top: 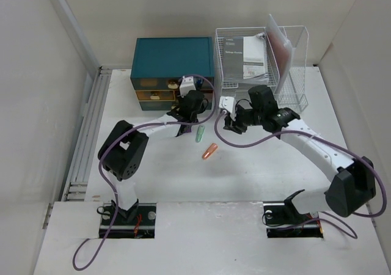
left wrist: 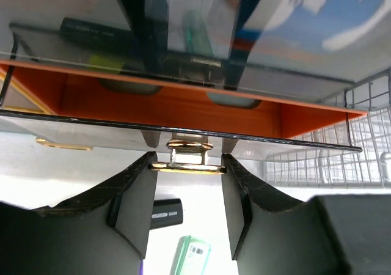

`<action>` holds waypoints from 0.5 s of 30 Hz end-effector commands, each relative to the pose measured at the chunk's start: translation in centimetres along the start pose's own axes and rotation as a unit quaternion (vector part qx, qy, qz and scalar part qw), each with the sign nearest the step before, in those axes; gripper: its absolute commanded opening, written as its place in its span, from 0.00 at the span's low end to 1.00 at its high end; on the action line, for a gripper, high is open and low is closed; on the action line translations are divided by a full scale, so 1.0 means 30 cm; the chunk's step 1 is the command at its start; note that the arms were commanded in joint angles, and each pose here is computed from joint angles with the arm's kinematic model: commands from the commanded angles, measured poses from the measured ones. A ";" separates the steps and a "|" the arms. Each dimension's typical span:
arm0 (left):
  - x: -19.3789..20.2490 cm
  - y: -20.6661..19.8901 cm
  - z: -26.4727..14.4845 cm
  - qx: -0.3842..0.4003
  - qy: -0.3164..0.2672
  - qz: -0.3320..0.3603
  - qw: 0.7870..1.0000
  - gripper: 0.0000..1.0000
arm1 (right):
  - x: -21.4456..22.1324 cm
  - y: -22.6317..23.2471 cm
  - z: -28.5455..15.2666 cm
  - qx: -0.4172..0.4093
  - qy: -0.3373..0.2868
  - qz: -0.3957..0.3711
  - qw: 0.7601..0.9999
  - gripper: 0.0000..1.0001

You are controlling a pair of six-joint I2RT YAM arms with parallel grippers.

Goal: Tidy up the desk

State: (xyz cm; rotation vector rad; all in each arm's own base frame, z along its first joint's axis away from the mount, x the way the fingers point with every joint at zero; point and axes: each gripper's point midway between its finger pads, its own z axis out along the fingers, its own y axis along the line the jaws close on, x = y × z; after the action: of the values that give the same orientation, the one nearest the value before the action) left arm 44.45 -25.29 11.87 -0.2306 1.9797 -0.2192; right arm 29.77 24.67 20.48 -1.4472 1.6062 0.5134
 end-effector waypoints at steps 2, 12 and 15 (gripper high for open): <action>-0.052 0.124 -0.038 -0.057 -0.020 -0.009 0.998 0.02 | 0.012 0.037 0.026 -0.041 -0.007 -0.114 0.993 0.44; 0.026 0.125 -0.103 -0.040 -0.006 -0.010 0.999 0.02 | 0.070 0.061 0.166 -0.074 0.021 -0.173 0.982 0.47; 0.056 0.134 -0.118 -0.039 0.000 -0.010 0.999 0.02 | 0.092 0.078 0.205 -0.094 0.031 -0.215 0.972 0.47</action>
State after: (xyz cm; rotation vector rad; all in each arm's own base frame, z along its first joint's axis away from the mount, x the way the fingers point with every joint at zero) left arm 41.22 -24.54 11.62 -0.2091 1.9800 -0.2508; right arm 29.10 27.05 13.84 -1.8323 1.4172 0.4374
